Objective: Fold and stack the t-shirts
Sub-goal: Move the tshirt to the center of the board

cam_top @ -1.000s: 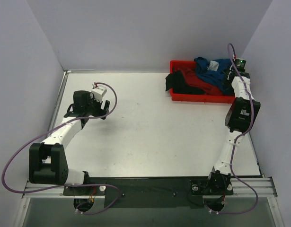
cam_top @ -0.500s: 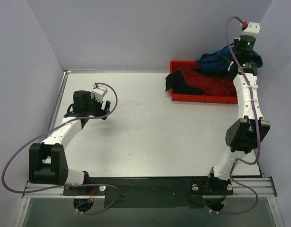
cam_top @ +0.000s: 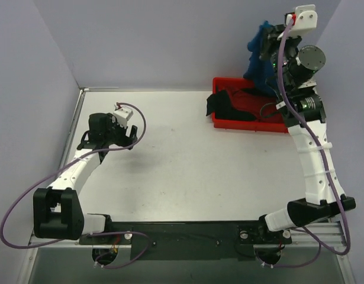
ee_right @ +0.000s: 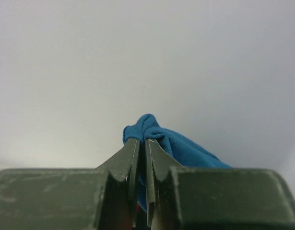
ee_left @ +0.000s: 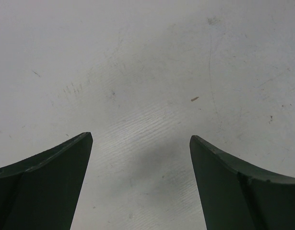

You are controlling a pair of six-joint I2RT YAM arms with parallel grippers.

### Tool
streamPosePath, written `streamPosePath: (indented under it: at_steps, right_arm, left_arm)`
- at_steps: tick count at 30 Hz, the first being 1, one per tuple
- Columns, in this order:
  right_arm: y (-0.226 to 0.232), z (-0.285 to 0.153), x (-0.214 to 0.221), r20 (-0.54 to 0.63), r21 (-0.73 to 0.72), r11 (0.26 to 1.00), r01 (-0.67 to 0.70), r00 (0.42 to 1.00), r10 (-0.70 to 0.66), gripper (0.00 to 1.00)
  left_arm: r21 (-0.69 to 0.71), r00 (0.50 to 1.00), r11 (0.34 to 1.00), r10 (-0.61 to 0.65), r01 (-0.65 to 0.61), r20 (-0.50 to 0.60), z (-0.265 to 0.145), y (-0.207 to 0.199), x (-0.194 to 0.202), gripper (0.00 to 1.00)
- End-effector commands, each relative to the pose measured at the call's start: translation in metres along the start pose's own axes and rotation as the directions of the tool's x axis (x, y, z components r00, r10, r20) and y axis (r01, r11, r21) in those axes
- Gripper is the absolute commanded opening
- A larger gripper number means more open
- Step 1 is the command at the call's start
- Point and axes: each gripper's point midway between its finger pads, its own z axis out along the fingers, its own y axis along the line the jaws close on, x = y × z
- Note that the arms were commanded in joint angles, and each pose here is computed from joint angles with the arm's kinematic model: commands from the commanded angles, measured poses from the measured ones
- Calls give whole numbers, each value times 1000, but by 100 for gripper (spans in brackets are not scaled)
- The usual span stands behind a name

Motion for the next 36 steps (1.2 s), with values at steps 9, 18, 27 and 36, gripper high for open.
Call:
streamPosePath:
  at_steps: [9,18,27,36]
  right_arm:
    - [139,-200,-259,424,-759,651,-22,741,520,0]
    - [245,-126,-16,66,-777,618,-119,961,269,0]
    - [295,-21,236,-416,-665,683,-303,909,-1,29]
    - [204,-70,337,-705,-359,930,-82,677,-213,81]
  left_arm:
    - [-290,991,957,14,26,135,-38,58,-40,95]
    - [-669,998,743,27,16,54,-91,156,-35,96]
    - [-547,998,835,47,-60,-37,-70,131,-9,96]
    - [-213,957,941,228,-264,-181,-48,23,42,96]
